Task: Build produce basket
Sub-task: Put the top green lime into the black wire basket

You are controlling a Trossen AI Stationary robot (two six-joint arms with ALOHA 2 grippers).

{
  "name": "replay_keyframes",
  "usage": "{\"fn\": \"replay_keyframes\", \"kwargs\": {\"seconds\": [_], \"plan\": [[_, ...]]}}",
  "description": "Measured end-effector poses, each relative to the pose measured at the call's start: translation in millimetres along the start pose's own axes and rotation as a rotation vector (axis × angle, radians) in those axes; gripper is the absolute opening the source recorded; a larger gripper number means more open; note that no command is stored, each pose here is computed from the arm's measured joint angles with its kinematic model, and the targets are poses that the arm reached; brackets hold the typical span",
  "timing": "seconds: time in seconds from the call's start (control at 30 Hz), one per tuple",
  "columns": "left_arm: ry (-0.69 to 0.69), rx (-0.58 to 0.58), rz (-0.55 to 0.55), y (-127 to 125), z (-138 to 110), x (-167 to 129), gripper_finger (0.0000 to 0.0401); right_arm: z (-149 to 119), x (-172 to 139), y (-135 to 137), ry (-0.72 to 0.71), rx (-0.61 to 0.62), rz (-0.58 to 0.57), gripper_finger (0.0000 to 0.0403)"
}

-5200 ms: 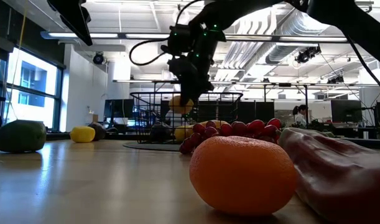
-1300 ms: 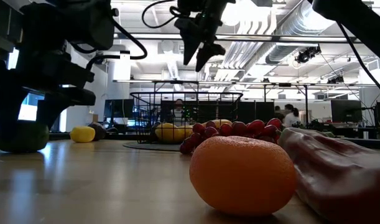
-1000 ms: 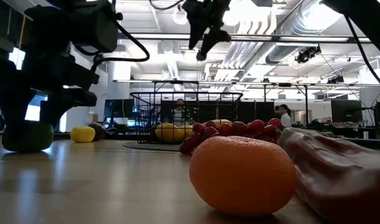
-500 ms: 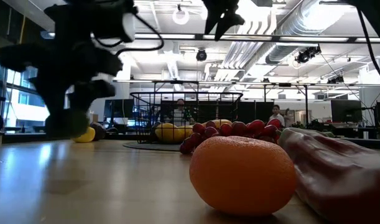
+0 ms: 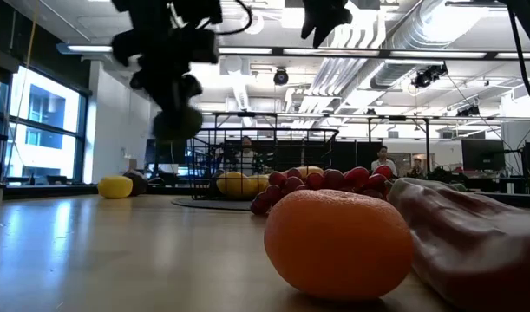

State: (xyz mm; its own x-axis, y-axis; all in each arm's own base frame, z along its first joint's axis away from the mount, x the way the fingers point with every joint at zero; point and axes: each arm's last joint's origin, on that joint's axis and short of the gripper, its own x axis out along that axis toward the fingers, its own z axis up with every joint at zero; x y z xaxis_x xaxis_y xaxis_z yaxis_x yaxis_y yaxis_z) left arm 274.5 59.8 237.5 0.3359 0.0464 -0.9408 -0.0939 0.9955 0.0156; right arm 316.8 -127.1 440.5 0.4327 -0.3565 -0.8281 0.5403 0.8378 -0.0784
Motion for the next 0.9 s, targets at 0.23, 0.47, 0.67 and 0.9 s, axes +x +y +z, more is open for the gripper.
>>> {"fn": "replay_keyframes", "kwargs": {"seconds": [0.23,0.47,0.67,0.9], "plan": [[-0.117,0.002,0.078,28,21,-30,0.0170,0,-2,-1,-0.005,-0.008,-0.020,0.0250],[-0.287,-0.068,0.156,63,34,-48,0.0170,0,-2,-2,-0.009,0.024,-0.056,0.0250],[-0.409,-0.199,0.226,96,34,-56,0.0170,-1,-2,-2,-0.009,0.073,-0.056,0.0250],[-0.561,-0.416,0.272,127,35,-62,0.0170,-1,-2,-2,-0.011,0.146,-0.056,0.0250]]}}
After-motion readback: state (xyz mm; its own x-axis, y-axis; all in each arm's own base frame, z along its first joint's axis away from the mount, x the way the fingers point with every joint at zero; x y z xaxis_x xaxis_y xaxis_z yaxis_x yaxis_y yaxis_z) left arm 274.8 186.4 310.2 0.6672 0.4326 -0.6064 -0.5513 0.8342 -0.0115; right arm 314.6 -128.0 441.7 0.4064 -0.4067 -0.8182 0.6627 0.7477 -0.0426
